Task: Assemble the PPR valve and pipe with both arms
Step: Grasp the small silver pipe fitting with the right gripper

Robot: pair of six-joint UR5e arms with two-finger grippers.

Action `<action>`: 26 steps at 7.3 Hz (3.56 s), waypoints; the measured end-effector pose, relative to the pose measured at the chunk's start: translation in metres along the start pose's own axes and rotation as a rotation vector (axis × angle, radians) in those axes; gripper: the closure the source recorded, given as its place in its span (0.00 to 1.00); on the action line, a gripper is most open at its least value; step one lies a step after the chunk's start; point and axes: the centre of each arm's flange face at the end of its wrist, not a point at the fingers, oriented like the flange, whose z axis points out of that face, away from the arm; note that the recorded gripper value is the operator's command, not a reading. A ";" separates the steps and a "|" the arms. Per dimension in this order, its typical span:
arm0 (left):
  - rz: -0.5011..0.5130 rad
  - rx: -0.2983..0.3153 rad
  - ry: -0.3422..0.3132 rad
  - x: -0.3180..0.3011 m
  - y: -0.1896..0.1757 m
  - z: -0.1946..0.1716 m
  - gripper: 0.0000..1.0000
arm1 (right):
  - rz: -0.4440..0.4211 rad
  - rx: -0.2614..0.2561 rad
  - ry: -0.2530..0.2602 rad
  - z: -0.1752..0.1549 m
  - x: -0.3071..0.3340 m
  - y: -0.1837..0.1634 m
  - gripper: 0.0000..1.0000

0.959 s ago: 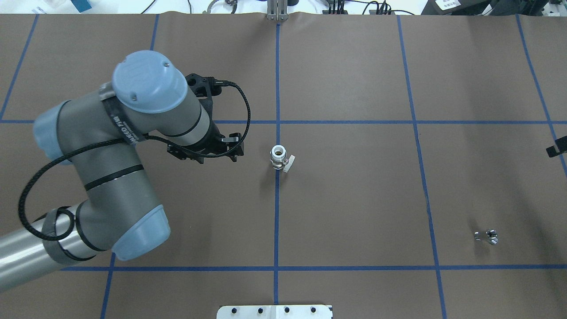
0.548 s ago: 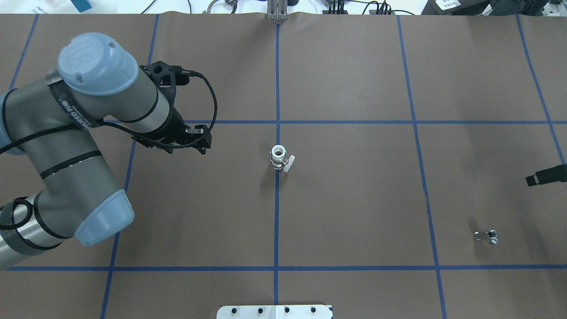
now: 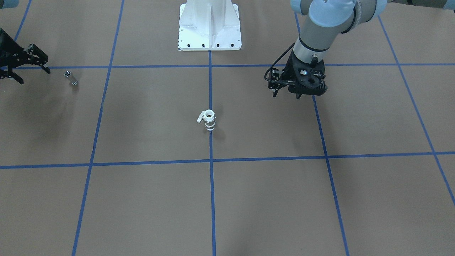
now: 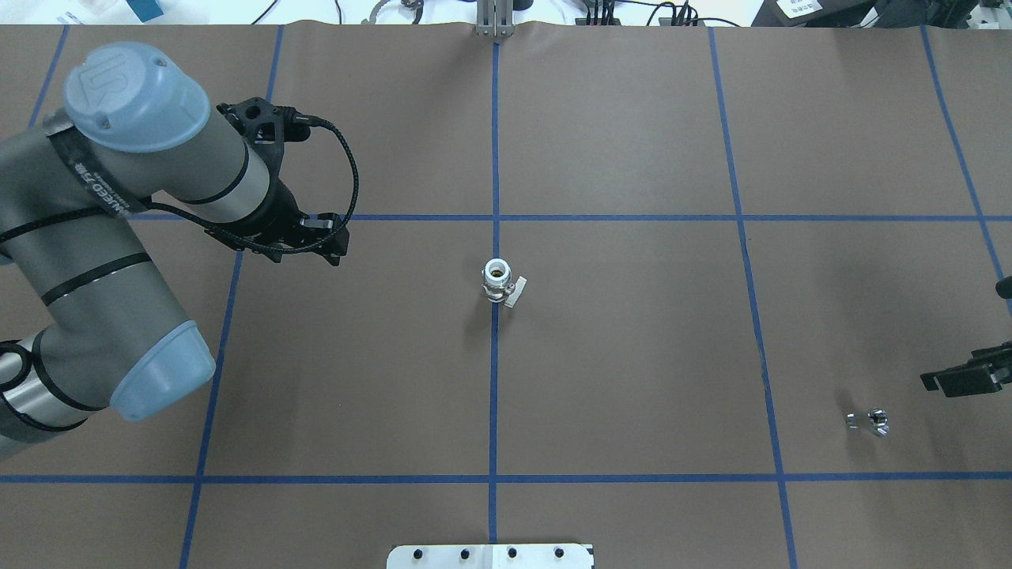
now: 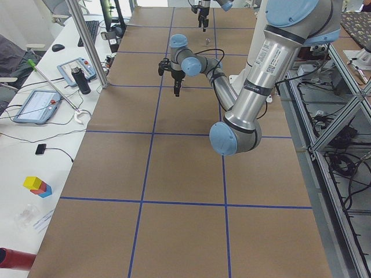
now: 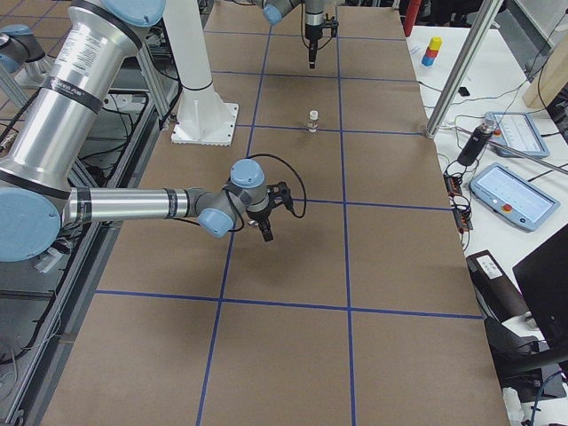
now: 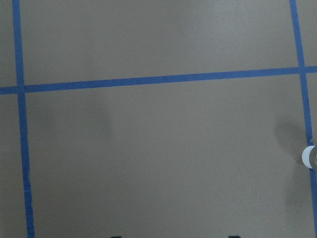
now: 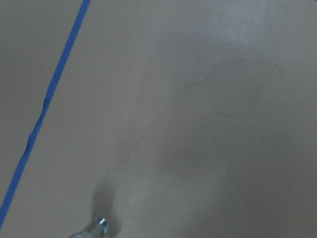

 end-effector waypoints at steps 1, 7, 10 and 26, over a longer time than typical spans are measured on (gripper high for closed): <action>0.002 -0.001 -0.002 -0.001 -0.001 0.001 0.23 | 0.018 -0.008 -0.013 0.004 -0.017 0.001 0.09; -0.004 -0.009 -0.018 -0.009 -0.001 0.008 0.22 | 0.062 -0.074 0.011 0.033 -0.064 0.002 0.18; -0.005 -0.010 -0.020 -0.010 -0.001 0.009 0.22 | 0.055 -0.092 0.019 0.039 -0.070 0.003 0.28; -0.008 -0.013 -0.023 -0.012 -0.001 0.014 0.22 | 0.041 -0.104 0.020 0.048 -0.074 0.005 0.54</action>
